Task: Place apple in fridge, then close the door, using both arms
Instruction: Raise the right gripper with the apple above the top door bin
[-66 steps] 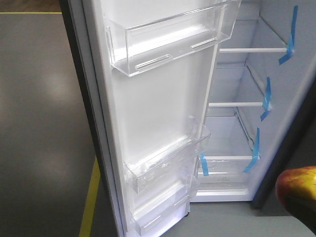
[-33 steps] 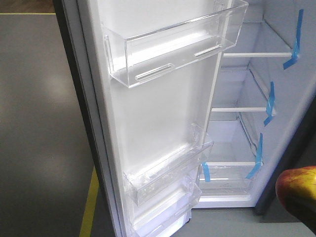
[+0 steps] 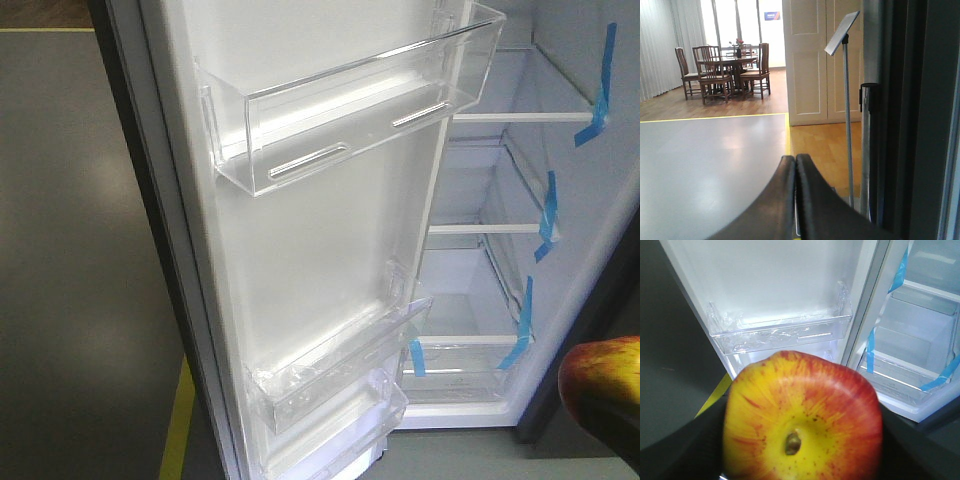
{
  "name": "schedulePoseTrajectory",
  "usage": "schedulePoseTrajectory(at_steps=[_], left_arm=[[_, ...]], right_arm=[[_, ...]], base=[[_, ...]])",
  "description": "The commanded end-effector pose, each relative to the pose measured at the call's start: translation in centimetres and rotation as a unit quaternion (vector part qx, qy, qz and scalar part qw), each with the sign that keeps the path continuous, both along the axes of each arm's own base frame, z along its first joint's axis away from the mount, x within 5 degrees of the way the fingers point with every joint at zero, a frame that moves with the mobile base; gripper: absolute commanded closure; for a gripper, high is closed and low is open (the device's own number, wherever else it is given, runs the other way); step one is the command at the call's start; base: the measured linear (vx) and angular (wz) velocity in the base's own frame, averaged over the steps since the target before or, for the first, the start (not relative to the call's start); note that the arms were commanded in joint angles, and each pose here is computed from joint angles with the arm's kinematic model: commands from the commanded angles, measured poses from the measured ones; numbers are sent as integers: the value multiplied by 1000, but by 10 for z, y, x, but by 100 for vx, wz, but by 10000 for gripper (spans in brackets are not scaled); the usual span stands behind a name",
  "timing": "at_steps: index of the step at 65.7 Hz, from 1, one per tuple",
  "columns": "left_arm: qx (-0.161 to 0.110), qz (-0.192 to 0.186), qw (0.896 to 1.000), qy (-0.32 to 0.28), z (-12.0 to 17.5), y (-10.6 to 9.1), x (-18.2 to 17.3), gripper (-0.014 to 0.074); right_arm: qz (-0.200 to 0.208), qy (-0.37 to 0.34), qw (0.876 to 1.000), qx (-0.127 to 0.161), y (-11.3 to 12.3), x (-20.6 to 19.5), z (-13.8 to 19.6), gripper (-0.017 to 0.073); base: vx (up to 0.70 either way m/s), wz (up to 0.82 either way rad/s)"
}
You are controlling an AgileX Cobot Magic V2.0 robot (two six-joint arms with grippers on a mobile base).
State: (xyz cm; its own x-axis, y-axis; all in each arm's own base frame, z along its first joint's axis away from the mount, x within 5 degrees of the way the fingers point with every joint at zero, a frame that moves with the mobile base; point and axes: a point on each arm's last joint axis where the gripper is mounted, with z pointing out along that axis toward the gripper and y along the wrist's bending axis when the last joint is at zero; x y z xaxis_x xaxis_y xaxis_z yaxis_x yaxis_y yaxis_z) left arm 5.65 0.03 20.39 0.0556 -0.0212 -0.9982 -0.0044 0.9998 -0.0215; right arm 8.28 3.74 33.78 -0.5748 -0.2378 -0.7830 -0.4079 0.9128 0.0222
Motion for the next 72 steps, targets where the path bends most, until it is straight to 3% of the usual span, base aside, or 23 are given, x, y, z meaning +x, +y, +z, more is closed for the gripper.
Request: schedulePoseTrajectory(at_steps=[1,72], left_arm=[[-4,-3,1000,-29,-2,0,0,599],[-4,-3,1000,-29,-2,0,0,599]], right_arm=[[0,-45,999,15,1,3,13,426],[0,-46,999,15,1,3,13,426]], base=[[2,-1],[0,0]])
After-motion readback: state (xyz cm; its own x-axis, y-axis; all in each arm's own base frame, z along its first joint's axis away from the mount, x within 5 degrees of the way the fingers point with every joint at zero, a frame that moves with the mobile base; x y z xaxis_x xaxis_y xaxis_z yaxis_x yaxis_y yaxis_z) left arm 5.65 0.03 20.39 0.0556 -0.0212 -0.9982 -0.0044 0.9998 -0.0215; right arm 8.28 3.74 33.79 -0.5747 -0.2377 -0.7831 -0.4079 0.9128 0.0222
